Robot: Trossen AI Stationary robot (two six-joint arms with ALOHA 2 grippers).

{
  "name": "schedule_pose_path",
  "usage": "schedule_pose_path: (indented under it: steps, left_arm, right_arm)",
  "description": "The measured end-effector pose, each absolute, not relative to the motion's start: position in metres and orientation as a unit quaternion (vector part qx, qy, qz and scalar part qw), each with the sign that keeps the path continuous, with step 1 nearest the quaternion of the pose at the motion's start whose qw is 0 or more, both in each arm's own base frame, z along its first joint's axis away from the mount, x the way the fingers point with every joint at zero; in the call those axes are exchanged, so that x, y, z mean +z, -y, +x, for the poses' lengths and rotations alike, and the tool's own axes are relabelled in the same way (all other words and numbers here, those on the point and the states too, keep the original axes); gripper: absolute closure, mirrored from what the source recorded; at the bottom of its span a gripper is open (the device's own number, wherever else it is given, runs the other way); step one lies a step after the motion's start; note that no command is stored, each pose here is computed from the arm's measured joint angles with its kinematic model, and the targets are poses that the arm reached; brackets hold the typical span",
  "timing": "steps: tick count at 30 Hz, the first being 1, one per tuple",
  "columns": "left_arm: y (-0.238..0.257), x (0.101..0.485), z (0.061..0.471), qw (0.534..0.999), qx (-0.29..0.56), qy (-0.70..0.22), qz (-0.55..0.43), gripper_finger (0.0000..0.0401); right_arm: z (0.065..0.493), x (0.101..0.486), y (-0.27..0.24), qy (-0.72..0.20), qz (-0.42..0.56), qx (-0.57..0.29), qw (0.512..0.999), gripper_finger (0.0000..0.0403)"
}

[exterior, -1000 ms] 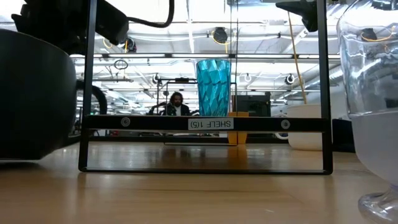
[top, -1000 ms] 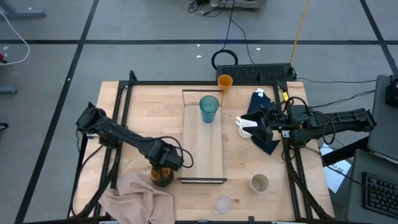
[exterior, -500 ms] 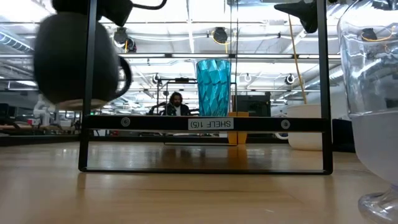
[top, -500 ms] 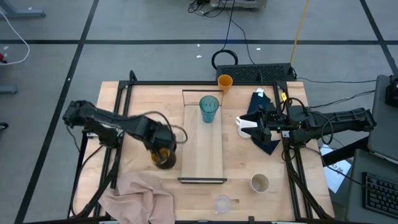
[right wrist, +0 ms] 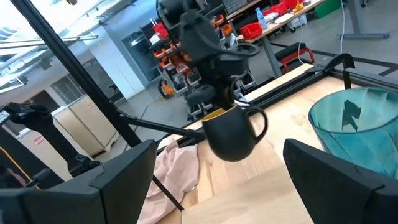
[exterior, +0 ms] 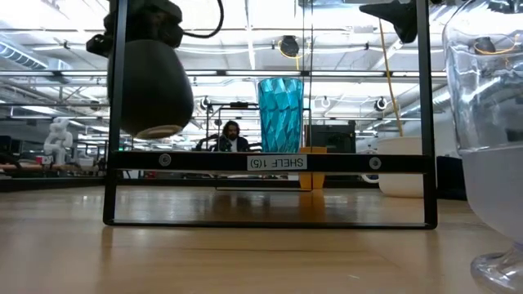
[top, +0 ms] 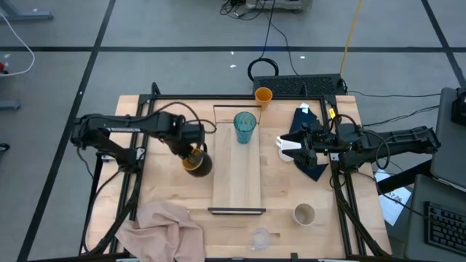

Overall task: Stack small to large cups/mugs on shelf
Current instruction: Put the yellow mug on the shelf

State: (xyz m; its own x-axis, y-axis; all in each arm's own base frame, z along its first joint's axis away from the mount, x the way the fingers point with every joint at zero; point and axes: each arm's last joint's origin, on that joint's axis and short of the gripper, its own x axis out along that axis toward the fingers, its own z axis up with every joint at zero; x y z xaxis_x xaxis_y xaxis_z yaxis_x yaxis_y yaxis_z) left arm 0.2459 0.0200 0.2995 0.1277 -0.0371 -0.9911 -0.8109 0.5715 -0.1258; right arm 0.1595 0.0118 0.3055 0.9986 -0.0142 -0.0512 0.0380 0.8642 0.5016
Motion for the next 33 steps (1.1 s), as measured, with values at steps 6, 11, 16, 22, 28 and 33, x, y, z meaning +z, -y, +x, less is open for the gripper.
schedule_pose_path:
  steps: [6, 11, 16, 22, 28, 33]
  left_arm:
    - [-0.047, 0.3, 0.243, 0.633, 0.329, -0.565, -0.414, 0.0391]
    - [-0.067, 0.302, 0.251, 0.629, 0.327, -0.5, -0.497, 0.0386]
    - [-0.08, 0.306, 0.257, 0.627, 0.33, -0.442, -0.55, 0.0391]
    - [-0.088, 0.302, 0.252, 0.573, 0.377, -0.429, -0.587, 0.0391]
    - [-0.091, 0.302, 0.248, 0.526, 0.429, -0.397, -0.618, 0.0391]
    - [-0.092, 0.297, 0.252, 0.496, 0.445, -0.389, -0.636, 0.0391]
  right_arm:
    - [0.159, 0.306, -0.012, -0.021, 0.246, -0.013, 0.969, 0.006]
    - [0.159, 0.306, -0.012, -0.022, 0.237, -0.013, 0.971, 0.006]
    - [0.159, 0.306, -0.012, -0.022, 0.232, -0.013, 0.972, 0.006]
    - [0.159, 0.306, -0.012, -0.022, 0.225, -0.012, 0.974, 0.006]
    - [0.159, 0.306, -0.012, -0.022, 0.225, -0.01, 0.974, 0.006]
    - [0.159, 0.307, -0.012, -0.016, 0.23, -0.009, 0.973, 0.006]
